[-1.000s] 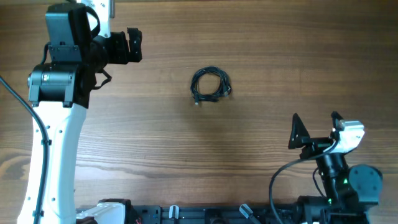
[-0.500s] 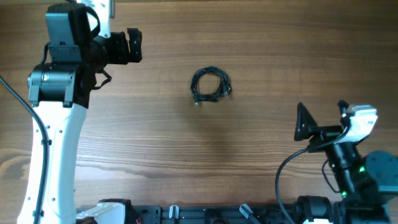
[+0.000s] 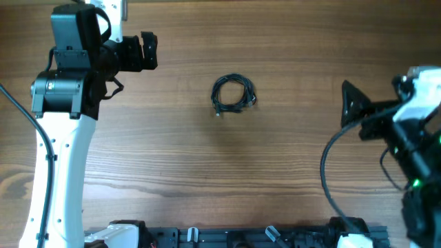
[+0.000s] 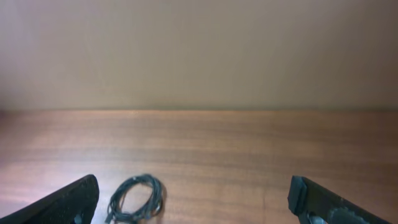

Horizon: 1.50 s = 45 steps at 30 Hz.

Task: Untangle cables
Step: 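Raise the right arm and move the right gripper forward above the cables, then lower the left gripper onto the black cable coil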

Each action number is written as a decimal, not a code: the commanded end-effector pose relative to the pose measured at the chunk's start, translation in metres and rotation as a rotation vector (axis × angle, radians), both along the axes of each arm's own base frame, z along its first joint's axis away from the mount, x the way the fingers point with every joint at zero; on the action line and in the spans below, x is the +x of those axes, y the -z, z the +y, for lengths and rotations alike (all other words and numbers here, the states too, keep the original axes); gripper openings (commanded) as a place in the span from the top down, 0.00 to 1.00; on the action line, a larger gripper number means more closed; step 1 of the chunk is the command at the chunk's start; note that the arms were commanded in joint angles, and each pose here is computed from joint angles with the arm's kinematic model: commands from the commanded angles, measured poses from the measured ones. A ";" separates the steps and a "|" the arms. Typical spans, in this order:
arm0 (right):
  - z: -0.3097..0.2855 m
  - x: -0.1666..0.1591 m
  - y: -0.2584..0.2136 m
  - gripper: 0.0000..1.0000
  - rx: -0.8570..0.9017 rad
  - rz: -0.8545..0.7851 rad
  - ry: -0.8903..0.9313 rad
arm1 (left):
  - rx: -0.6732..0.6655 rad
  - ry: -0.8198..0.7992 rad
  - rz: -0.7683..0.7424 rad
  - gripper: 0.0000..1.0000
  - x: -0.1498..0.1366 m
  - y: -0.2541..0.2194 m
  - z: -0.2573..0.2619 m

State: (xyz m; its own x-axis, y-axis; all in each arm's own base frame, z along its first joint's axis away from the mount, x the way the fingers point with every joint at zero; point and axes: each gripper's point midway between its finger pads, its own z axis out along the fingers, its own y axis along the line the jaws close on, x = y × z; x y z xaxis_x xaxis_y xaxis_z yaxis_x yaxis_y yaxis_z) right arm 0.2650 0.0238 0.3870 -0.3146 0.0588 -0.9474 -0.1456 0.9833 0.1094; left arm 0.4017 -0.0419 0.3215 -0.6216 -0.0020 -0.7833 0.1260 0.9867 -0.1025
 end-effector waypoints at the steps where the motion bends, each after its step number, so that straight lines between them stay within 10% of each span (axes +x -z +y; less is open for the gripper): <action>1: 0.005 0.019 -0.016 0.00 -0.025 0.021 -0.051 | 0.001 0.013 -0.024 0.00 0.000 -0.010 -0.001; 21: 0.010 0.126 0.015 0.00 -0.074 0.262 -0.117 | -0.009 0.026 -0.017 0.00 0.001 -0.007 -0.003; 45: 0.035 0.132 0.060 0.00 -0.153 0.390 -0.211 | -0.115 0.234 0.186 0.00 0.024 0.068 -0.068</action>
State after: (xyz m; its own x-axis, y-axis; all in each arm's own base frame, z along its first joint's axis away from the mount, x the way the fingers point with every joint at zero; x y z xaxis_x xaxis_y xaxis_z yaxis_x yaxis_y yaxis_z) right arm 0.3925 0.0588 0.3287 -0.6439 -0.1579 -0.7486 -0.3132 0.9471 0.0696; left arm 0.4261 -0.0930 0.2469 -0.7663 0.0408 -0.6412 0.2589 0.9330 -0.2501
